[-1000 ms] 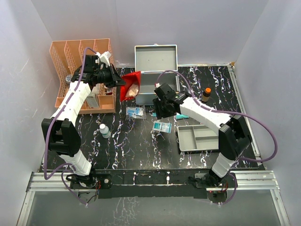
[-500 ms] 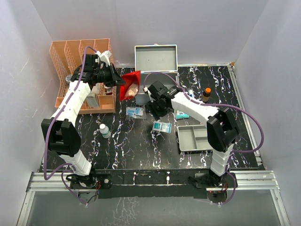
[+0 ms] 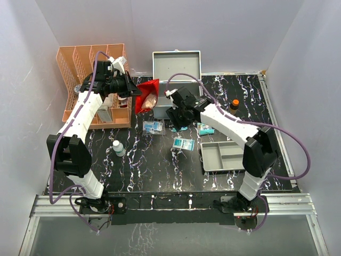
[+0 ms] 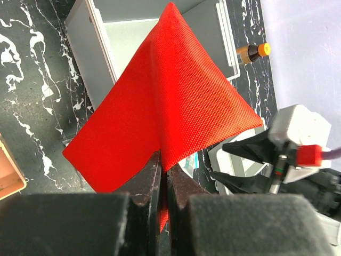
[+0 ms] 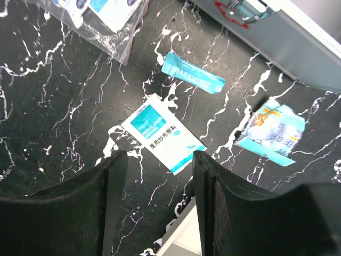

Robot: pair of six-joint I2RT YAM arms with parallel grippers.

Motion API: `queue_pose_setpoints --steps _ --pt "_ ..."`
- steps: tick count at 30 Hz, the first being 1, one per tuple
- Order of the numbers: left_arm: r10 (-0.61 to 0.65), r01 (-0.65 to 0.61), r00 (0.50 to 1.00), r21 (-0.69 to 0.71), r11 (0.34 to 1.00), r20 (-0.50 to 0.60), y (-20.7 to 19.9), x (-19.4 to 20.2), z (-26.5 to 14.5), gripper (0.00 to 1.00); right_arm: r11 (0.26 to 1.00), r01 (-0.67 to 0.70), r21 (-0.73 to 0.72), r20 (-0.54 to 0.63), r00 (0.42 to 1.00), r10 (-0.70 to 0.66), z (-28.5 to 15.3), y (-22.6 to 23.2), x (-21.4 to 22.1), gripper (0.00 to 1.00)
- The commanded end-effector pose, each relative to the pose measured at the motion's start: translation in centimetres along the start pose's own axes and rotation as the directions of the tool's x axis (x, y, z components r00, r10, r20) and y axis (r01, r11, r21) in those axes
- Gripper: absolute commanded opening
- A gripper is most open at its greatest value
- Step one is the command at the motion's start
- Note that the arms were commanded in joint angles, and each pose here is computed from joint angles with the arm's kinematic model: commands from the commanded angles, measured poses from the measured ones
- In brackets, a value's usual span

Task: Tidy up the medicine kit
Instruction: Pick up the medical item at the center of the board.

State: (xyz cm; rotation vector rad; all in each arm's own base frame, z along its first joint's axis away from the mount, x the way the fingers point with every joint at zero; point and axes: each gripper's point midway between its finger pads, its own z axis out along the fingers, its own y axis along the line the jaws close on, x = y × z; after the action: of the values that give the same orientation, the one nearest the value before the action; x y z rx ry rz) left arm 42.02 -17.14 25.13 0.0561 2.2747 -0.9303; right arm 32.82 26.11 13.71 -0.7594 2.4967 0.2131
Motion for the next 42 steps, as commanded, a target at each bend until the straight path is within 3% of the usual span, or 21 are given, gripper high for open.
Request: queue_pose_setpoints --steps 1,14,30,42 --pt "0.055 -0.056 0.997 0.023 0.998 0.060 -1.6 -1.9 -1.6 0.00 0.998 -0.063 0.023 0.194 0.979 0.058 -3.8 -0.9 -4.6 0.51" --pt "0.057 -0.059 0.996 0.031 0.998 0.069 -2.0 -1.7 -2.0 0.00 0.947 -0.312 0.082 0.283 0.918 0.278 -6.4 -8.7 -3.6 0.52" --pt "0.054 -0.056 0.996 0.029 0.998 0.070 -2.0 -1.8 -2.1 0.00 0.911 -0.382 0.158 0.228 0.911 0.343 -4.7 -11.8 -0.4 0.55" --pt "0.066 -0.068 0.996 0.027 0.997 0.068 -2.1 -2.1 -2.2 0.00 0.905 -0.381 0.190 0.137 0.923 0.360 0.6 -13.8 2.0 0.58"
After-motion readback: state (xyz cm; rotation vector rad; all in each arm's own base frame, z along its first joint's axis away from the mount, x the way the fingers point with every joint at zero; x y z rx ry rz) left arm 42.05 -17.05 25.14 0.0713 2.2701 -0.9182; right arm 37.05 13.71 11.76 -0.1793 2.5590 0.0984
